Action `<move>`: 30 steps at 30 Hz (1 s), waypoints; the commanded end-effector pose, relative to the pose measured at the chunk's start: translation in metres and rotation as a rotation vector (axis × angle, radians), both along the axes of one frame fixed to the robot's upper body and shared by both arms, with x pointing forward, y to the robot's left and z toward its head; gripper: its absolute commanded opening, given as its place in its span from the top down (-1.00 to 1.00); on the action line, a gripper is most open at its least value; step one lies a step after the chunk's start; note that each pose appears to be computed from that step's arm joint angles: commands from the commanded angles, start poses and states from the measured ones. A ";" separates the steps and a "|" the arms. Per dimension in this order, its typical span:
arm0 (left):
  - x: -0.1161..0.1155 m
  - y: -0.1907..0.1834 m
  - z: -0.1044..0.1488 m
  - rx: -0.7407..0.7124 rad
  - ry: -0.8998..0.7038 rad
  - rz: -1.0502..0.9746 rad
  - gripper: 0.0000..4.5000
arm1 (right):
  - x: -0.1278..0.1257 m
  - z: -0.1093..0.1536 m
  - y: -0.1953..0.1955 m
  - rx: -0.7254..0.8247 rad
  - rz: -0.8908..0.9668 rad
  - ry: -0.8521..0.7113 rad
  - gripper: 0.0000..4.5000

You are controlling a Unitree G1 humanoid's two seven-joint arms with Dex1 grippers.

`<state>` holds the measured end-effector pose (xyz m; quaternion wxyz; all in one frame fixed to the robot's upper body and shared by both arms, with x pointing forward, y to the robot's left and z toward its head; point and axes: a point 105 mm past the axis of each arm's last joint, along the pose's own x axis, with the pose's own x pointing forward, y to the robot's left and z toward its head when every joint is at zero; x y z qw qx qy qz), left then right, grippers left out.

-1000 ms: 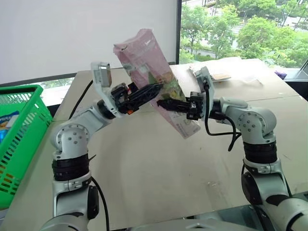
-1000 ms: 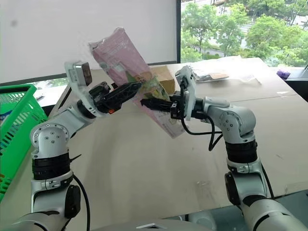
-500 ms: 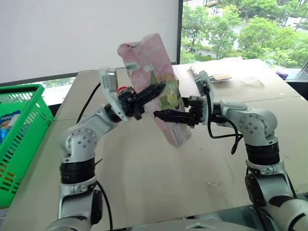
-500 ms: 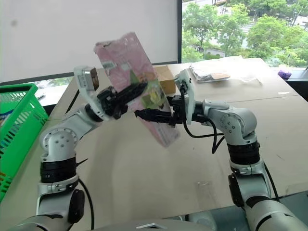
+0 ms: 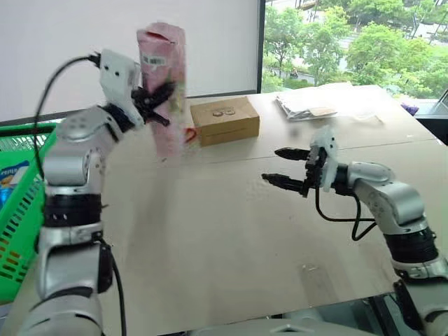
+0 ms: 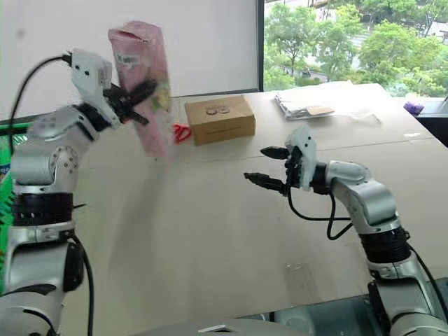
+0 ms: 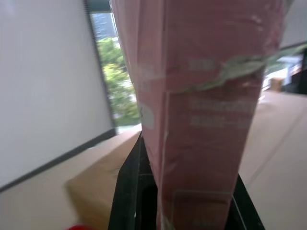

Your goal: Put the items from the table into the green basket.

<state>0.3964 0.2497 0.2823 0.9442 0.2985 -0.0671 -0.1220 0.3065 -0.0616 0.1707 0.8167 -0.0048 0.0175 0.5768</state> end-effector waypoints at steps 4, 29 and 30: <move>-0.019 0.066 0.095 0.428 -0.336 0.438 0.94 | -0.011 0.035 0.019 0.036 0.091 -0.157 -1.00; -0.091 0.255 -0.004 0.514 0.177 0.996 0.94 | -0.015 0.077 0.043 0.226 0.203 -0.273 -1.00; -0.090 0.255 -0.006 0.502 0.182 0.996 0.94 | -0.015 0.076 0.043 0.225 0.202 -0.273 -1.00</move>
